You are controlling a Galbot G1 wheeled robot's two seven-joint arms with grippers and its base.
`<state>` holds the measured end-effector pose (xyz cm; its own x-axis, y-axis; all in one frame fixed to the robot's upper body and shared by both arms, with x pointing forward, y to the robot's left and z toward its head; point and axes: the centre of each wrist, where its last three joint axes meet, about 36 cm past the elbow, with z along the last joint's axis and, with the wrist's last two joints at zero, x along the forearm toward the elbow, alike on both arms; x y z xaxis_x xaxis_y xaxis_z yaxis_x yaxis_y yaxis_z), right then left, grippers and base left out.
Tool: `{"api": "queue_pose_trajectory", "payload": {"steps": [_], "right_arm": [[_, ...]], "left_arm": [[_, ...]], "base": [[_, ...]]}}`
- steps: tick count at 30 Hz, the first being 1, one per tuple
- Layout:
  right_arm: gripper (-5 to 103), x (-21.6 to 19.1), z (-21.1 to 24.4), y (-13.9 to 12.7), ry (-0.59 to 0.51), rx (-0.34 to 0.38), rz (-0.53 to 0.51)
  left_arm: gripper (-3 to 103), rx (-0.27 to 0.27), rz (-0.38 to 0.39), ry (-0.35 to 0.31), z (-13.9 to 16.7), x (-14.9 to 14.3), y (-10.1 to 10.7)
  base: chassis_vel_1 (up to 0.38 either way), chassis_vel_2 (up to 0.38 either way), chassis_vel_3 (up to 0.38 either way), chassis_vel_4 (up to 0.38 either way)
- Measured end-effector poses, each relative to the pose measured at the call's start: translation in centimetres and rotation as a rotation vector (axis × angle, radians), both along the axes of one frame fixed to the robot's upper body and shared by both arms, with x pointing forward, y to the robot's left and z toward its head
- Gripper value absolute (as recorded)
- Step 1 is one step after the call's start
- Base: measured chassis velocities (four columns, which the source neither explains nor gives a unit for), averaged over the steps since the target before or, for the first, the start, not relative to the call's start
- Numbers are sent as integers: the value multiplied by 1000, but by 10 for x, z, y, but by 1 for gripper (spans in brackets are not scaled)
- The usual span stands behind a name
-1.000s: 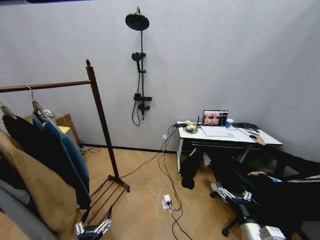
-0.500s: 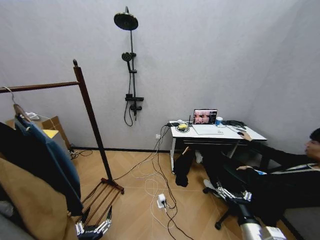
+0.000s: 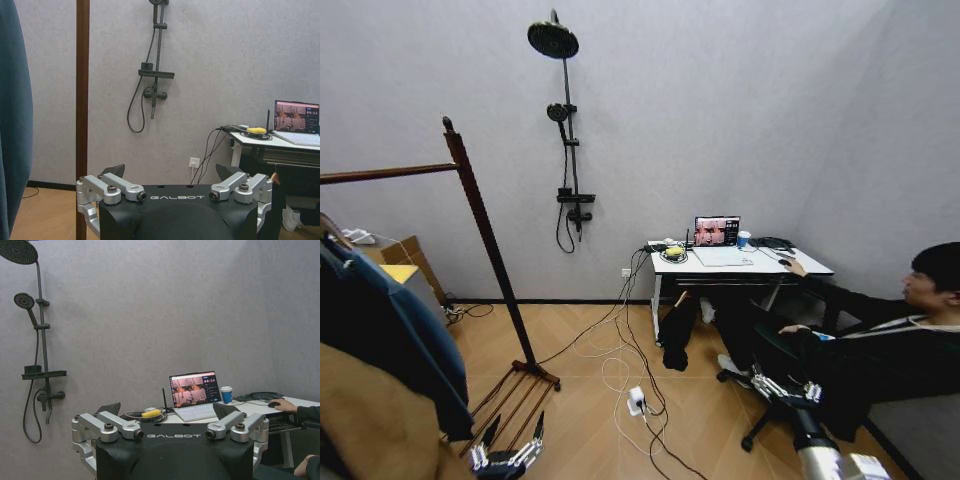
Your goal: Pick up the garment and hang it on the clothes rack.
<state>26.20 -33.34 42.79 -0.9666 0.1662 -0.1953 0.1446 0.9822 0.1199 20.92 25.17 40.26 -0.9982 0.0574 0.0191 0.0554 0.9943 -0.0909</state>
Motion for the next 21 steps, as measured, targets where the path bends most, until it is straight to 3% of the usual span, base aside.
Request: {"api": "queue_pose_trajectory", "payload": {"steps": [8,21], "right_arm": [[100,1,-1,-1,2,0,-1],[100,-1,-7,-1,-3,1,-11]], "left_arm": [[100,0,0,0,0,0,0],[100,0,0,0,0,0,0]], "base": [[141,-123,-131,130],[259,-262,-252,259]]}}
